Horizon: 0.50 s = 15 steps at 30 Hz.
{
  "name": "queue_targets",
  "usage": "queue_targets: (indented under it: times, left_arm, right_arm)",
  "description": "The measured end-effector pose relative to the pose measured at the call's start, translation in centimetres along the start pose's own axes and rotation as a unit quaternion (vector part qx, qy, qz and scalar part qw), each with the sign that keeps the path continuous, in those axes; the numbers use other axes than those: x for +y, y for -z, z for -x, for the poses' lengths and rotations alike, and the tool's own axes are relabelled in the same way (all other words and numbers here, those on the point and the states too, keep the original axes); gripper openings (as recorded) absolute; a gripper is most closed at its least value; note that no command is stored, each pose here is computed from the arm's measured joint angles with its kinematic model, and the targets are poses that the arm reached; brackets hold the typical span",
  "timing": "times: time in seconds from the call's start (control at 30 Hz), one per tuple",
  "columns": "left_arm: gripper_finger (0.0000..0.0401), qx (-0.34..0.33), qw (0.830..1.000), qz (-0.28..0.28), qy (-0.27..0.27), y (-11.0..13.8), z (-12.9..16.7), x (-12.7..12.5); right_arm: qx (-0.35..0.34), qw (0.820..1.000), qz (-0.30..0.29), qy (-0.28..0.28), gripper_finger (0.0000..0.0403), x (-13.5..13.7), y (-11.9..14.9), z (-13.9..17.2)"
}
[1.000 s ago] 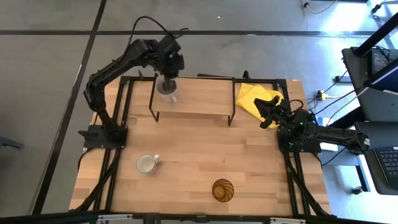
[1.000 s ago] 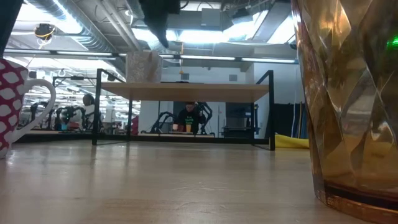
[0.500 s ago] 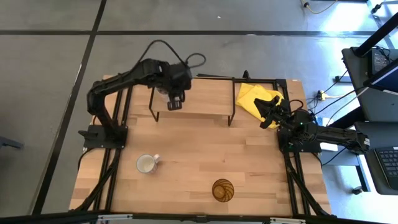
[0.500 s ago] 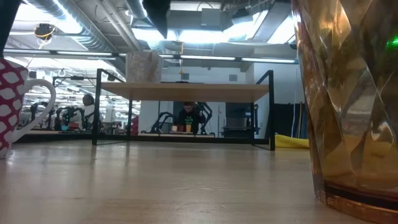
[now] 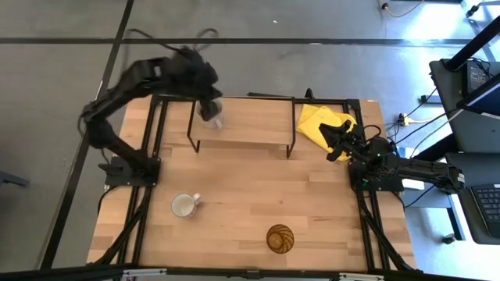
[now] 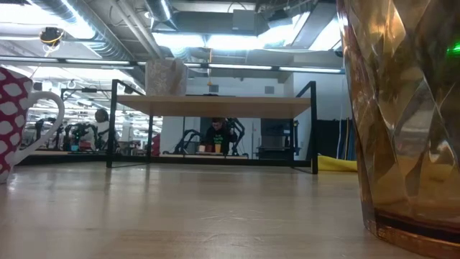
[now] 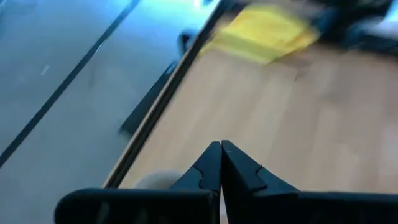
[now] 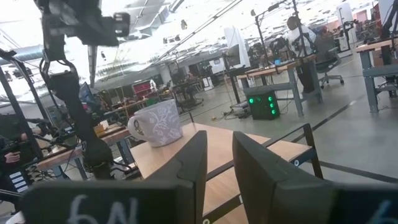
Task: Stack small to large cups/mugs on shelf
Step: Put the gray mug on the shelf
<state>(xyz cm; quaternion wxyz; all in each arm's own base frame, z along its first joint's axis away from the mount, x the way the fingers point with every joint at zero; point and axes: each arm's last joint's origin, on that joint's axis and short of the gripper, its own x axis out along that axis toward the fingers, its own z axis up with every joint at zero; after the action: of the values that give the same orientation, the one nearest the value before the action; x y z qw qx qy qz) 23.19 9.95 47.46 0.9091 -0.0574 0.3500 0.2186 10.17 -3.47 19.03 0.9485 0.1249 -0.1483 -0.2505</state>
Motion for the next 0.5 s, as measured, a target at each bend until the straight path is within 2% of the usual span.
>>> queue_targets:
  times: [0.23,0.4,0.5]
  left_arm:
    - [0.0001,-0.104,0.993,-0.012,0.045,0.2,4.9,1.1]
    - [0.0004,-0.137,0.985,-0.021,0.099,0.1,5.9,0.8]
    - [0.0002,-0.139,0.984,-0.023,0.105,0.1,6.0,0.8]
  right_arm:
    - [0.0,1.0,-0.004,0.0,0.0078,0.0,0.0,0.0]
    - [-0.015,0.992,-0.129,-0.008,0.0078,0.1,-0.3,0.0]
    - [-0.035,0.978,-0.205,-0.017,0.0078,0.2,-0.8,0.0]
